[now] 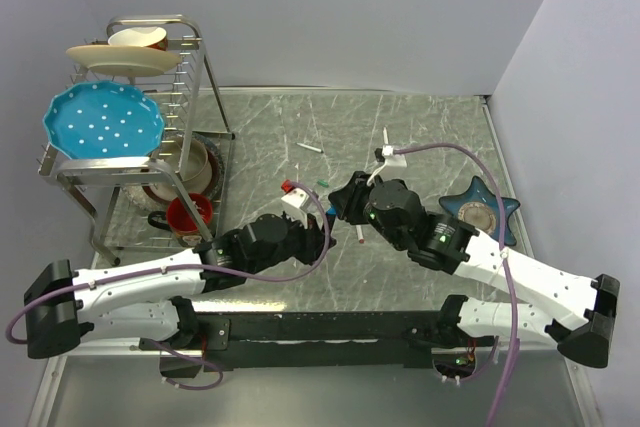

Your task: Insert the pens into the pen caps

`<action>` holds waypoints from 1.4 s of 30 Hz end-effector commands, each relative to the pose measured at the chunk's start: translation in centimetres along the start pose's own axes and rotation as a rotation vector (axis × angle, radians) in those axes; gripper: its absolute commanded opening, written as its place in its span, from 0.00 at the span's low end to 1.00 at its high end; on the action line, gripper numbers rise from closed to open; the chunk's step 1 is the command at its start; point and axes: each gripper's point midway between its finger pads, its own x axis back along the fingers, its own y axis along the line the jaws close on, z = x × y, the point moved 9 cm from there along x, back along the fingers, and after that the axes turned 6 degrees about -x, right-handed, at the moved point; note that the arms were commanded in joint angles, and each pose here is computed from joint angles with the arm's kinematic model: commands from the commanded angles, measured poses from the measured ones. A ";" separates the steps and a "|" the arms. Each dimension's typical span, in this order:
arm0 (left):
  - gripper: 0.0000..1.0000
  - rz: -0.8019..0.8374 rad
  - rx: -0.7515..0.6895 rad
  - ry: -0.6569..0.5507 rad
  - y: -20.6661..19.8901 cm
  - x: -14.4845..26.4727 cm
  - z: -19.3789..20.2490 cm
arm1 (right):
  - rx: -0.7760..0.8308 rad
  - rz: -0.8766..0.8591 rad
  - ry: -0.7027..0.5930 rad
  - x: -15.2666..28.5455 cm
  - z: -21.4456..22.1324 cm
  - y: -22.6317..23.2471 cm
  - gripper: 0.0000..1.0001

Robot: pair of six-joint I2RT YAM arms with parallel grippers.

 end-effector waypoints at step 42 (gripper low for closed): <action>0.01 0.091 0.012 -0.144 -0.9 1.5 -4.1 | -0.121 -0.052 -0.029 3.2 2.6 1.6 0.53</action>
